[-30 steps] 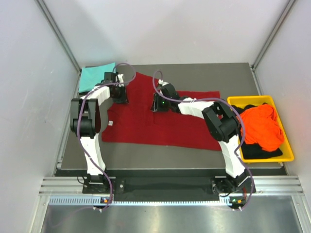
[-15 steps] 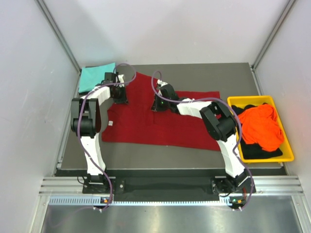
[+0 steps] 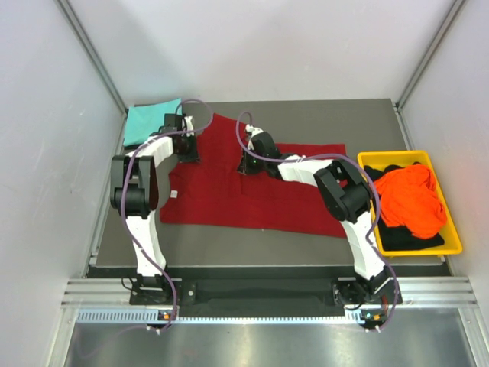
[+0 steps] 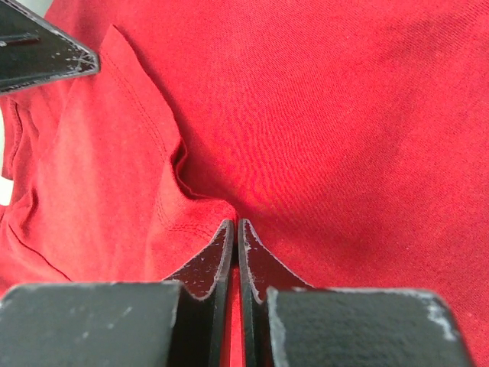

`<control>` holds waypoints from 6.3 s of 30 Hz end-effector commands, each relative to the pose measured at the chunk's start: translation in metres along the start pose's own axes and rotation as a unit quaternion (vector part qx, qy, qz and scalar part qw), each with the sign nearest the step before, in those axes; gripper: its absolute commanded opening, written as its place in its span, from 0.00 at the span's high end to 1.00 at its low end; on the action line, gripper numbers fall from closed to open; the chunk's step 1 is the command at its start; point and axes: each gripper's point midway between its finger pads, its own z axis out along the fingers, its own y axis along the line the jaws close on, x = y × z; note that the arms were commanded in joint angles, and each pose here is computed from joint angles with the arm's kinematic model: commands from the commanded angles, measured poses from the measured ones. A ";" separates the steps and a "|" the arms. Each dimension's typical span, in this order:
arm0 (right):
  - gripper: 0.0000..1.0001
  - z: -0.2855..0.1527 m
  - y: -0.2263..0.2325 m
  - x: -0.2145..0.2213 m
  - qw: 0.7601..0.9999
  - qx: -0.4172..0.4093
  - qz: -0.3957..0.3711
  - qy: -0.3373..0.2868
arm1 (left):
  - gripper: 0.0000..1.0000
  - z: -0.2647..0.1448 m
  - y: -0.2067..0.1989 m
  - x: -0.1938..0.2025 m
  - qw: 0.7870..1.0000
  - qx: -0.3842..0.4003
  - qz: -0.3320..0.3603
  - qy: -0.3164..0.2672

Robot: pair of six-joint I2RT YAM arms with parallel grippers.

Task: Fold and stack the t-shirts
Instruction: Fold the tshirt

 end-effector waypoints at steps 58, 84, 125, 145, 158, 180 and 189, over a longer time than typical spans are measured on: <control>0.68 -0.219 -0.084 0.094 0.953 0.261 0.140 0.067 | 0.57 -0.099 -0.035 0.078 0.990 -0.066 -0.123 -0.012; 0.69 -0.279 -0.140 0.135 0.916 0.381 0.110 0.058 | 0.55 -0.159 0.073 0.111 0.912 -0.369 -0.157 -0.090; 0.36 -0.205 -0.331 -0.120 0.985 0.136 -0.086 0.054 | 0.55 -0.165 -0.107 0.101 0.985 0.152 0.013 -0.074; 0.49 -0.177 -0.345 -0.106 0.990 0.080 -0.089 0.072 | 0.55 -0.155 -0.098 0.088 0.989 0.121 0.011 -0.082; 1.00 -0.193 -0.337 -0.122 0.988 0.100 -0.110 0.039 | 0.52 -0.106 -0.060 -0.070 0.987 0.013 0.005 -0.161; 1.00 -0.208 -0.305 -0.131 0.991 0.089 -0.101 -0.022 | 0.41 0.051 0.008 -0.126 0.994 0.008 0.059 -0.090; 1.00 -0.205 -0.305 -0.127 0.991 0.090 -0.096 -0.019 | 0.50 0.057 0.006 -0.117 0.994 0.025 0.074 -0.078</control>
